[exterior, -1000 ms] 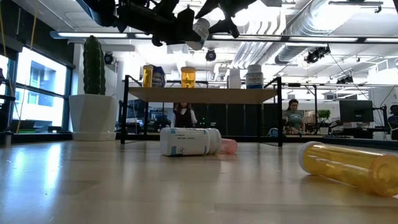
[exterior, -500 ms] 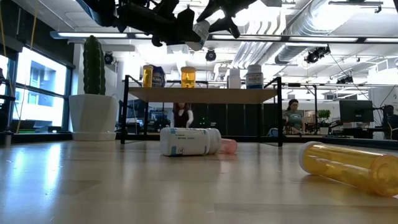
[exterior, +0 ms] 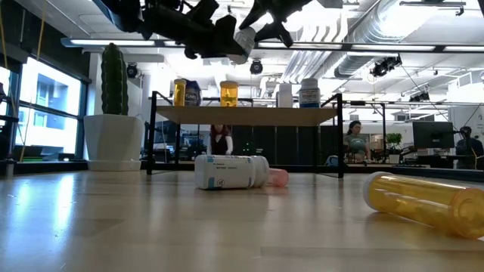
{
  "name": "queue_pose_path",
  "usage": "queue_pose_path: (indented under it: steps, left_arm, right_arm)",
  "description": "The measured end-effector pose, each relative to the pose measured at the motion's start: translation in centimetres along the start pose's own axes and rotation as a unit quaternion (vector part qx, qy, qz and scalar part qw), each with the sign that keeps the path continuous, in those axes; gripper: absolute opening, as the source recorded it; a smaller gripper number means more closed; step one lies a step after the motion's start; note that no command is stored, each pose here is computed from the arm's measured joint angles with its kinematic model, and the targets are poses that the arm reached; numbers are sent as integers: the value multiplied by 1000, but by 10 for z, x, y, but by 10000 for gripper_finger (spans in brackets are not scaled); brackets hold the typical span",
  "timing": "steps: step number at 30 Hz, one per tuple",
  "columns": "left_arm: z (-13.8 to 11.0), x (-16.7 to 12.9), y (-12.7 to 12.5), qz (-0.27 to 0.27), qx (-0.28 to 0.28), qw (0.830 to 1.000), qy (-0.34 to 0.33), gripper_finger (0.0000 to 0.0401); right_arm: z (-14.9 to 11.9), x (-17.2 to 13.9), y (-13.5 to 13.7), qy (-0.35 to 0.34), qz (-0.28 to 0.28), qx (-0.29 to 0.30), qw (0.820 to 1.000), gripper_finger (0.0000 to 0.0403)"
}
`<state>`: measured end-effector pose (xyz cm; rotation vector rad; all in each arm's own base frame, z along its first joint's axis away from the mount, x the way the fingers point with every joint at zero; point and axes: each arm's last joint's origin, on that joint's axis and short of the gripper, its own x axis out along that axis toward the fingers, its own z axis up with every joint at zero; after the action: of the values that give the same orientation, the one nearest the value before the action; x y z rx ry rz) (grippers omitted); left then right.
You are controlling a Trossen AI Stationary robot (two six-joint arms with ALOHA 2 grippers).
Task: Pick and place medicine bottles onto shelf by color
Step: Put the top big white pill bottle on the shelf
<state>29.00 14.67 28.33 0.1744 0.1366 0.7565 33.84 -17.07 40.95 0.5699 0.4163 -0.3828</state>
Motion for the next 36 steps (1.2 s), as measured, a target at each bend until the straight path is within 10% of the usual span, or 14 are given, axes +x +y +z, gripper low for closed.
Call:
queue_pose_path:
  steps: [15,36]
  left_arm:
    - [8,-13,10,42,-32,998,20,254]
    - [23,-57,26,15,-70,993,89,254]
  right_arm:
    - [8,0,-17,-38,-77,-38,996,158]
    - [-23,57,-47,91,-134,-92,982,158]
